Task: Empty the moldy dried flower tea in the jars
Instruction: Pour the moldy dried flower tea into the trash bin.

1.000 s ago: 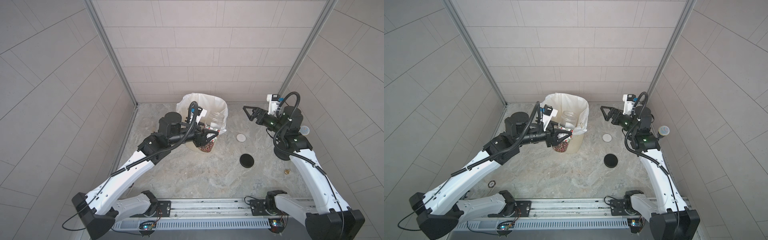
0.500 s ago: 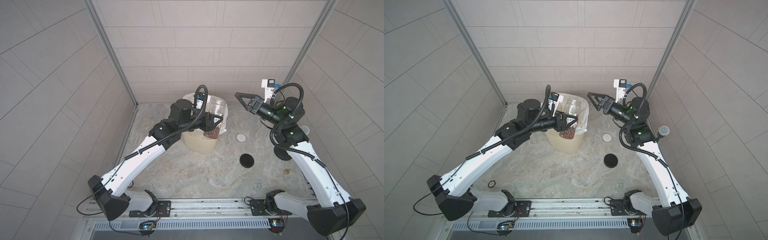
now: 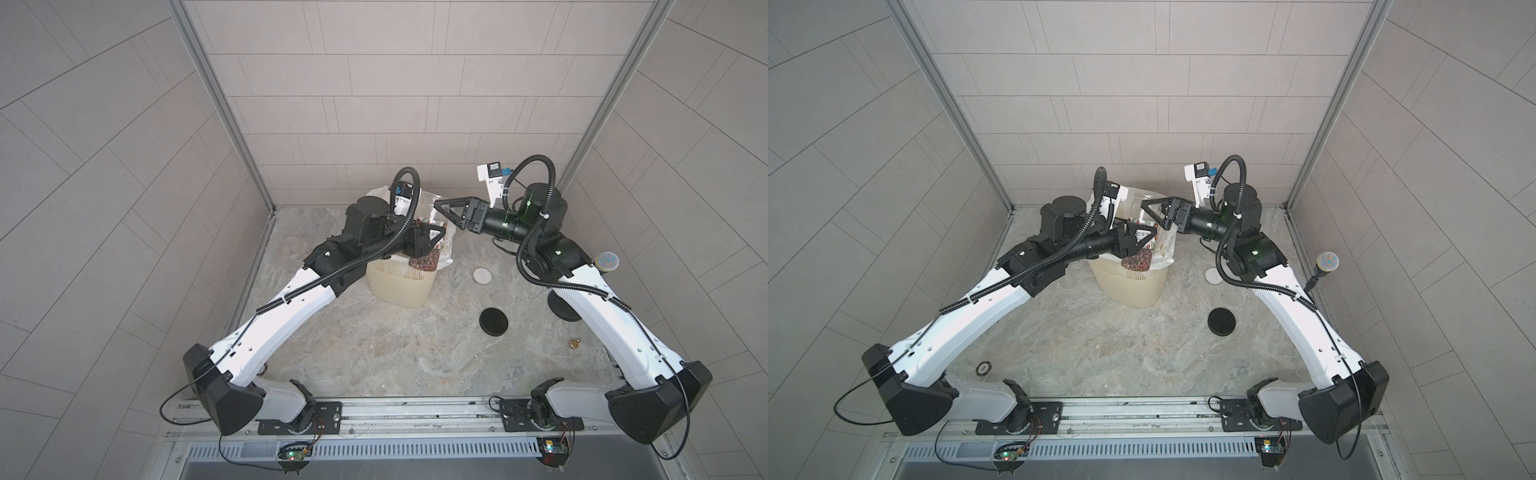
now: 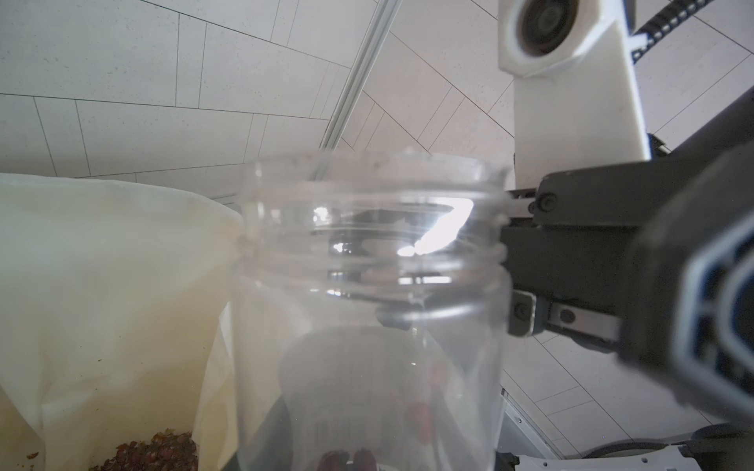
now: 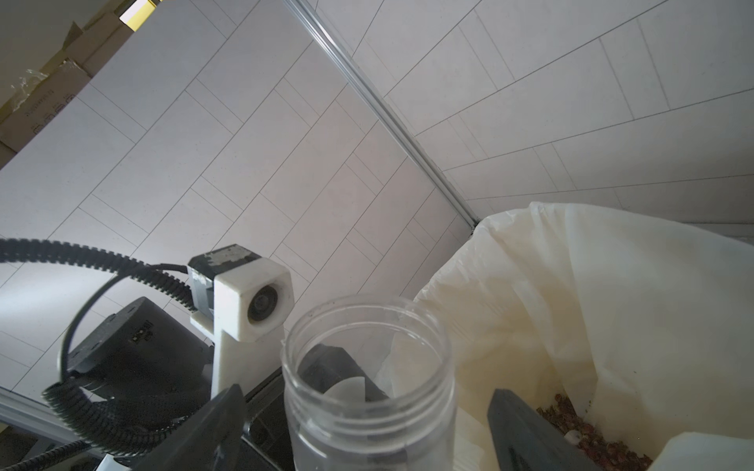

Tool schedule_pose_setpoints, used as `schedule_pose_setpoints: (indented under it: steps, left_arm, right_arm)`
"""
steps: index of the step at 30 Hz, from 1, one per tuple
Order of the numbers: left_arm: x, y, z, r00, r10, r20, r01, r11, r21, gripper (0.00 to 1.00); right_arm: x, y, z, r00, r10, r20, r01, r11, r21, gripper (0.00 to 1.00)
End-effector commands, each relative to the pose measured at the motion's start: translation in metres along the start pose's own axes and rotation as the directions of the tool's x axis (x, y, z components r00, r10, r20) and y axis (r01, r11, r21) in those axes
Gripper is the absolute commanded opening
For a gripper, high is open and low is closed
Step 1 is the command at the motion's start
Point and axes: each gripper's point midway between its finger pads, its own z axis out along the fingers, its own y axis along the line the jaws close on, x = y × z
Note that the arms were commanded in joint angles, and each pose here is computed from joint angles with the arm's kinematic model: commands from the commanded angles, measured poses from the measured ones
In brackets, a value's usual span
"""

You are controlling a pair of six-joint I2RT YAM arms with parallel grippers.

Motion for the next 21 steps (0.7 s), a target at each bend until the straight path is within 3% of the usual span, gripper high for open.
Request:
schedule_pose_setpoints:
  steps: [1,5,9,13,21]
  left_arm:
    - [-0.025,-0.011,-0.003,0.996,0.046,0.074,-0.047,0.999,0.019,0.35]
    - [-0.026,-0.013,0.0,0.995,0.053,0.079,-0.056,0.998,0.035,0.35]
    - [-0.02,-0.015,0.001,0.996,0.051,0.068,-0.055,0.997,0.057,0.35]
    - [-0.018,-0.02,0.0,0.997,0.042,0.068,-0.048,0.995,0.09,0.36]
    - [-0.017,-0.033,-0.003,0.998,0.035,0.045,-0.042,0.985,0.168,0.72]
  right_arm:
    - [0.0,0.011,0.003,1.0,-0.027,-0.014,0.027,0.999,-0.03,0.95]
    - [-0.002,0.007,0.007,1.0,-0.027,-0.004,0.027,0.999,-0.025,0.88]
    - [-0.003,0.005,0.011,1.0,-0.025,-0.001,0.025,0.999,-0.03,0.67]
    - [-0.004,0.002,0.012,1.0,-0.022,0.009,0.022,0.999,-0.024,0.56]
    - [-0.01,-0.007,0.011,0.998,-0.051,0.024,0.051,0.999,0.003,0.44]
